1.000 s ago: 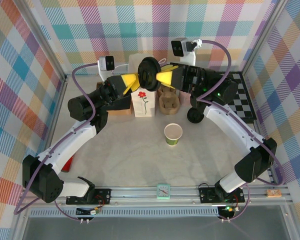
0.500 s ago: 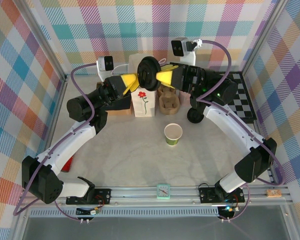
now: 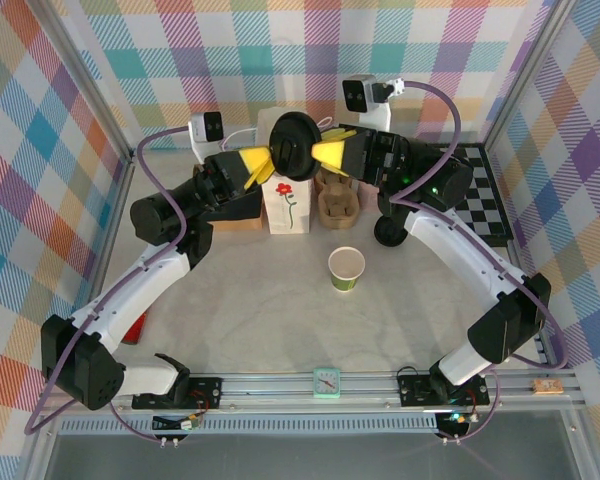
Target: Pack the takeout coffee
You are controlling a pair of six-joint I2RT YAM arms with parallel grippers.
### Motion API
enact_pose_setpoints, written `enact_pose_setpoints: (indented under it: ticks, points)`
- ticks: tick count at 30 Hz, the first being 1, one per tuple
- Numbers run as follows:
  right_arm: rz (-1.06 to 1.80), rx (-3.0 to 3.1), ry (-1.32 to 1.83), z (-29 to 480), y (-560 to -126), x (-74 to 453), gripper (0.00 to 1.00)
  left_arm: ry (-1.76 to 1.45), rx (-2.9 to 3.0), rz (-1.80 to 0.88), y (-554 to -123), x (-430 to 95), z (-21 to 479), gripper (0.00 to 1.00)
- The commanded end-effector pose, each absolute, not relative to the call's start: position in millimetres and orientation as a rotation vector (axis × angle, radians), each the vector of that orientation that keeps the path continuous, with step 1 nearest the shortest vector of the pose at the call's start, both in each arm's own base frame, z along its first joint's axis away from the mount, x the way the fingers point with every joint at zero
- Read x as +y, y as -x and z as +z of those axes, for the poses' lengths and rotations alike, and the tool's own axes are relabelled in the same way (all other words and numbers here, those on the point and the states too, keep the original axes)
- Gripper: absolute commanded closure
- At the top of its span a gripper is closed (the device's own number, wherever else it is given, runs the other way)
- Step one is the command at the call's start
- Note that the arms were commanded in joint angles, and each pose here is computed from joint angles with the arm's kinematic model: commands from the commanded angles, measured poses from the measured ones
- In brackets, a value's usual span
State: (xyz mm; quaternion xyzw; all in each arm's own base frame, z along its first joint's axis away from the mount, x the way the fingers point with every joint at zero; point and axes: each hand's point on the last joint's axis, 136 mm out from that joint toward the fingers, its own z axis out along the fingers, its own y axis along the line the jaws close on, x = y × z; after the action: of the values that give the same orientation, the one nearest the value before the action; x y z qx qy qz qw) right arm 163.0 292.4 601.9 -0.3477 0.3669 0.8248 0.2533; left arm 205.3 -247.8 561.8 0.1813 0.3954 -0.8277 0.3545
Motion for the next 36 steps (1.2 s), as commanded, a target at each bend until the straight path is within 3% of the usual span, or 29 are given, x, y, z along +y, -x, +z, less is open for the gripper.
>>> enact_pose_setpoints:
  ticks: [1, 26, 36]
  points:
    - [2.224, 0.985, 0.938, 596.5, -166.9, 295.3, 0.85, -0.552, 0.912, -2.116, -176.4, -236.2, 578.6, 0.73]
    - [2.044, 1.179, 0.877, 572.2, -173.5, 301.6, 0.84, -0.540, 0.903, -2.112, -174.3, -233.1, 578.1, 0.82]
    - [1.896, 1.325, 0.778, 554.8, -182.7, 299.7, 0.77, -0.495, 0.935, -2.118, -187.1, -237.7, 569.0, 0.88]
